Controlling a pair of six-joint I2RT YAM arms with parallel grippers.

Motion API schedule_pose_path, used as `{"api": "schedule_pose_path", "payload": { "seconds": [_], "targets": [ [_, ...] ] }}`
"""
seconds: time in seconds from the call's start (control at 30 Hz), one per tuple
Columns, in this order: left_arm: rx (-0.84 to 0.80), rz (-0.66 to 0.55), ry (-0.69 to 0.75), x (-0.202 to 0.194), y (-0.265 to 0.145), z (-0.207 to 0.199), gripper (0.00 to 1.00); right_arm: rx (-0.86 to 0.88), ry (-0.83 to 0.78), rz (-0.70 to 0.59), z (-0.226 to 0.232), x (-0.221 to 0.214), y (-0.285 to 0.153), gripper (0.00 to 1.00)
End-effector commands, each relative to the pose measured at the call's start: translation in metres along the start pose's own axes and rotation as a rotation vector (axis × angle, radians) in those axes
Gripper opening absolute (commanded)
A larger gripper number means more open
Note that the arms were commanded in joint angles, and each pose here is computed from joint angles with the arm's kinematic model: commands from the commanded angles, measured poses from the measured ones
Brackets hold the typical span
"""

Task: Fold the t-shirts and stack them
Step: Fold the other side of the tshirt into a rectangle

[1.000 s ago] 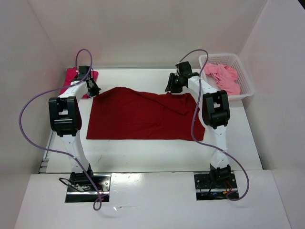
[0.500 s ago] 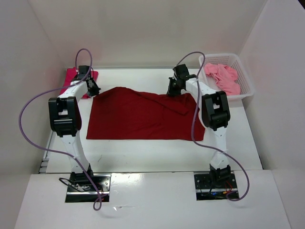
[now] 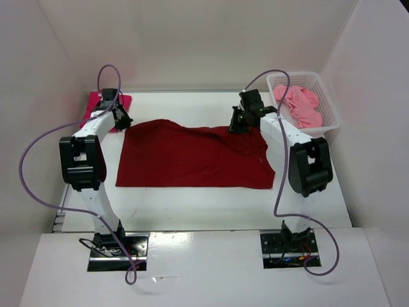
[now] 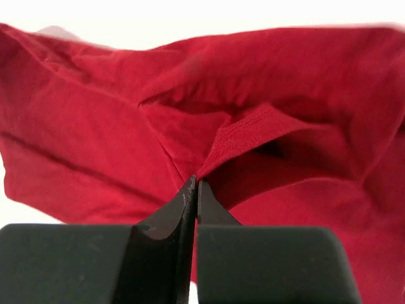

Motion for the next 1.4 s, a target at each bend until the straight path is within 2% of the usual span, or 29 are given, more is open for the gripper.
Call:
{"api": "schedule_pose_path", "payload": {
  "seconds": [0.0, 0.43, 0.67, 0.77, 0.87, 1.1, 1.13, 1.17, 1.3, 1.33, 1.37],
  "targets": [
    [0.007, -0.05, 0.019, 0.006, -0.017, 0.001, 0.0, 0.026, 0.007, -0.03, 0.014, -0.015, -0.023, 0.0],
    [0.128, -0.063, 0.053, 0.0, -0.029, 0.023, 0.0, 0.006, -0.001, 0.003, 0.012, -0.069, -0.062, 0.0],
    [0.175, -0.023, 0.053, -0.011, -0.014, 0.034, 0.0, -0.021, 0.016, 0.064, 0.005, -0.1, -0.06, 0.02],
    [0.19, -0.02, 0.055, -0.014, -0.013, 0.037, 0.02, -0.065, 0.02, 0.066, 0.001, -0.11, -0.055, 0.05],
    [0.215, 0.013, 0.062, -0.028, -0.011, 0.045, 0.03, -0.08, 0.03, 0.07, -0.004, -0.116, -0.051, 0.06],
    [0.239, 0.019, 0.046, -0.043, -0.026, 0.054, 0.21, -0.123, 0.073, 0.068, -0.012, -0.123, -0.05, 0.11],
    [0.242, -0.002, 0.033, -0.041, -0.034, 0.054, 0.26, -0.141, 0.085, 0.067, -0.013, -0.124, -0.05, 0.13],
    [0.248, -0.01, 0.032, -0.041, -0.037, 0.056, 0.37, -0.141, 0.085, 0.067, -0.013, -0.124, -0.05, 0.14],
    [0.258, -0.093, -0.017, -0.025, -0.06, 0.06, 0.57, -0.146, 0.086, 0.073, -0.012, -0.124, -0.057, 0.28],
    [0.231, -0.124, -0.024, -0.017, -0.069, 0.056, 0.58, -0.14, 0.075, 0.052, -0.01, -0.119, -0.061, 0.35],
    [0.214, -0.129, -0.026, -0.013, -0.071, 0.053, 0.59, -0.129, 0.073, 0.037, -0.006, -0.113, -0.062, 0.37]
  ]
}}
Point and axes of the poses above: each gripper's point midway between its finger pads, its own y axis out along the fingers, its own z axis along the line the jaws close on, x = y × z, the point moved 8 cm from there along -y, back along the fingers, and after that the axes turned 1 degree about y, right-handed, at the moved point
